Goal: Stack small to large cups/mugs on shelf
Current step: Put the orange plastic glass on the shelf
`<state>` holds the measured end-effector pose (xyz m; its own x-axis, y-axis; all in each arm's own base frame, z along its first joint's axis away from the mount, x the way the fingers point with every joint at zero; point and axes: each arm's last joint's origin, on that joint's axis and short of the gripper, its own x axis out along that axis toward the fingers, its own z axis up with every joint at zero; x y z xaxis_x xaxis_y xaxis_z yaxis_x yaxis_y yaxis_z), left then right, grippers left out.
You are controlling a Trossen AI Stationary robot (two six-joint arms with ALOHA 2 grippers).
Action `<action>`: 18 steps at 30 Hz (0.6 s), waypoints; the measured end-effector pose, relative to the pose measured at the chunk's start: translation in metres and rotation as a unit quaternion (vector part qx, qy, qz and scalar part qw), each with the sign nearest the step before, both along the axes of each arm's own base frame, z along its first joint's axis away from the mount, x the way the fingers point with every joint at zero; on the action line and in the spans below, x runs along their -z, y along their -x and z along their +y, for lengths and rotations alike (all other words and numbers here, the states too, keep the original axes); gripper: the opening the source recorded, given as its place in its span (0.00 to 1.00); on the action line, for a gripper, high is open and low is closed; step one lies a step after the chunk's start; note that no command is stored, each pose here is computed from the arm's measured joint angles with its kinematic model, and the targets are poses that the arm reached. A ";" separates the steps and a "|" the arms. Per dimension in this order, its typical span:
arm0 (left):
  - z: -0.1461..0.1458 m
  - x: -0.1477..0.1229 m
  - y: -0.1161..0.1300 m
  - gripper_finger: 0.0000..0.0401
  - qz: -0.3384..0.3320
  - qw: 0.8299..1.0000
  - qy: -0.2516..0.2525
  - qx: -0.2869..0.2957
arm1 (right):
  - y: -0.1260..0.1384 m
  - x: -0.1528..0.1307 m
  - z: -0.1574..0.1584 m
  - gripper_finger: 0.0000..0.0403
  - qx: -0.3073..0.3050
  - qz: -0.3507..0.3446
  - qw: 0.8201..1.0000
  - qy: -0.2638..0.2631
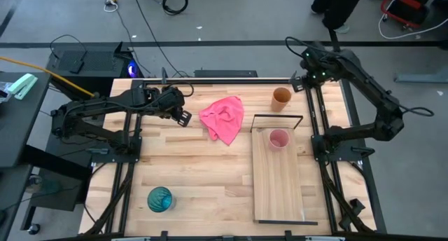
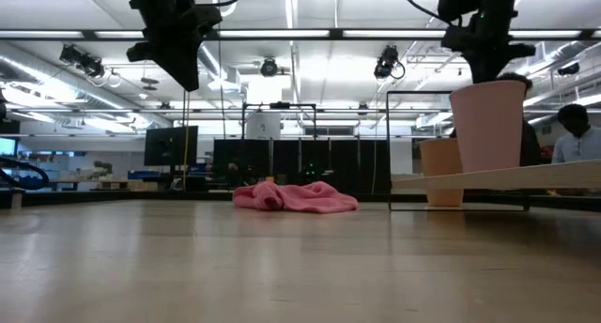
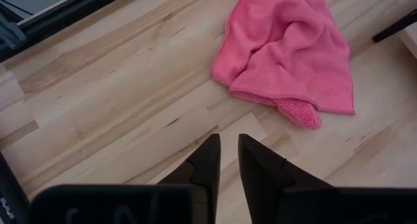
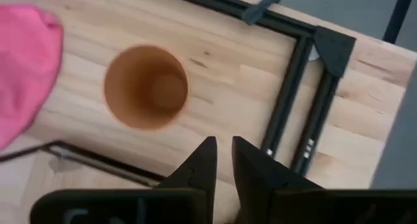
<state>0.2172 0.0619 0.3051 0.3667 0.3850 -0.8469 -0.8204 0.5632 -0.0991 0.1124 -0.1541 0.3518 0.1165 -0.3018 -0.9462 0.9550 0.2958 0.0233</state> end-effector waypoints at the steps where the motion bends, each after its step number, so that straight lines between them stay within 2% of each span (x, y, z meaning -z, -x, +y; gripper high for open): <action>1: 0.000 0.000 0.000 0.15 0.000 1.000 0.000 0.000 | -0.003 0.003 -0.001 0.13 0.002 -0.007 1.000 0.005; 5: 0.000 0.000 0.000 0.15 0.000 1.000 0.000 0.000 | -0.013 0.009 -0.008 0.12 -0.007 -0.040 0.999 0.025; 9: 0.000 0.000 0.000 0.17 0.000 1.000 0.000 0.000 | -0.023 0.018 -0.017 0.13 -0.003 -0.077 0.997 0.005; 18: 0.000 0.000 0.000 0.16 0.000 1.000 0.000 -0.001 | -0.033 0.049 -0.029 0.22 0.013 -0.038 0.997 -0.061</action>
